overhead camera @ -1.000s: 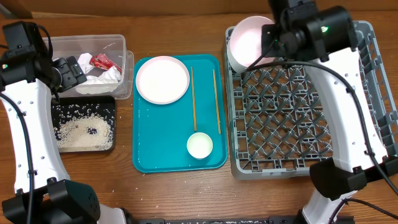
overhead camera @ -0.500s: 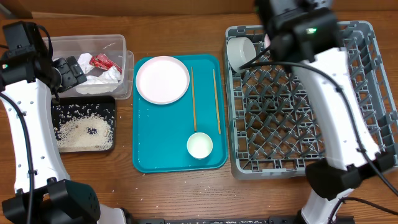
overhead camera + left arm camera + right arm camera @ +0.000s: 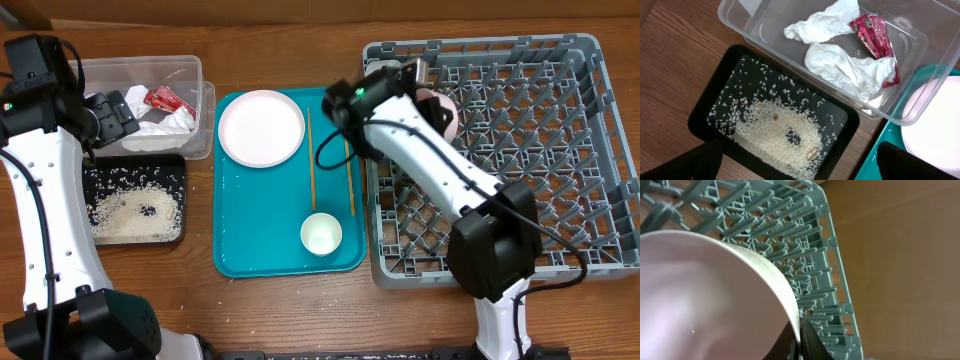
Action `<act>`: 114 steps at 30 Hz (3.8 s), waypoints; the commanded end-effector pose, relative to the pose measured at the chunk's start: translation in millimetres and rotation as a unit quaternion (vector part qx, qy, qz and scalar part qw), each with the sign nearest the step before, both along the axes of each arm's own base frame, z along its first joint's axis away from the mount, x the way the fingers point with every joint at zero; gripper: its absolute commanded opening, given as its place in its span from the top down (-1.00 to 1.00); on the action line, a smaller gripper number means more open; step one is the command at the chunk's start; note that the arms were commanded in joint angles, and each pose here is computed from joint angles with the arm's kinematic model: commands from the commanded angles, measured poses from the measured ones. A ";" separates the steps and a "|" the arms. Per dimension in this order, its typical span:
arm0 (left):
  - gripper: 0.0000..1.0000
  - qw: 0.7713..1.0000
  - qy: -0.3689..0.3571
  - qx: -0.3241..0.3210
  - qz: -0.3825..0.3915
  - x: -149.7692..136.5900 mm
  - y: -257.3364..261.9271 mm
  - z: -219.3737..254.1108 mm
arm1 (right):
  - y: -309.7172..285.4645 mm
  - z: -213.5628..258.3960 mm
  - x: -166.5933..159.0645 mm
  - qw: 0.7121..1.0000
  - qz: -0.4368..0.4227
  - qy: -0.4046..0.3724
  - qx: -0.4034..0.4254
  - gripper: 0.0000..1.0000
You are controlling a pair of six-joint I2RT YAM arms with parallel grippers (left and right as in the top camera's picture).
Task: Sort waste into correct bins and load items into the dishwasher
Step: 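Lift the pink bowl and set it into the rack beside the grey bowl, then release the pink bowl and withdraw the right gripper toward the tray, then grasp the small white cup with the left gripper and lift it, then hand the white cup from the left gripper to the right gripper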
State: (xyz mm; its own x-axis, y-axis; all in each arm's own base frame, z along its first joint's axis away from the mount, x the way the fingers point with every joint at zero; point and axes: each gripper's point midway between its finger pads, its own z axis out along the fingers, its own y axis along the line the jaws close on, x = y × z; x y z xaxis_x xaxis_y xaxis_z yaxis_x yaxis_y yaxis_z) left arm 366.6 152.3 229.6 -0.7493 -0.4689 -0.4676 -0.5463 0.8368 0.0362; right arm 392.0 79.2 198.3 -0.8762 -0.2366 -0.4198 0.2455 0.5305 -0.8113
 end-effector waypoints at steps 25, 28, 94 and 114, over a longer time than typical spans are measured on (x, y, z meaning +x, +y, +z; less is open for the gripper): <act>-0.99 1.000 -0.005 -0.004 0.000 3.1 -2.5 1.8 | 24.0 17.1 9.8 0.985 0.079 -0.105 -0.115 0.92; -1.00 1.000 -0.005 -0.004 0.001 2.9 -1.8 1.7 | 20.3 4.6 6.9 0.983 0.084 -0.089 -0.135 0.92; 0.92 0.678 -0.042 -0.561 -0.473 -26.6 -336.5 29.2 | 117.4 111.8 -9.9 0.559 0.332 0.071 0.757 -0.99; 0.82 0.613 -0.100 -0.654 -0.432 -22.1 -317.4 72.6 | 217.7 125.0 -57.7 0.350 0.545 0.136 0.749 -0.08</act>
State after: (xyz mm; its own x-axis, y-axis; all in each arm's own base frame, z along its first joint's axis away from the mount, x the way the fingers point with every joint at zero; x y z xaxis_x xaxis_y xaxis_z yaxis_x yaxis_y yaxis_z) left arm 347.7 -162.5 289.0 -0.9845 -0.0166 -0.1745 0.1729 0.0715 -0.9823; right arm 335.2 293.8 325.1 -0.6702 -0.1808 -0.7198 -0.7388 0.0700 0.6703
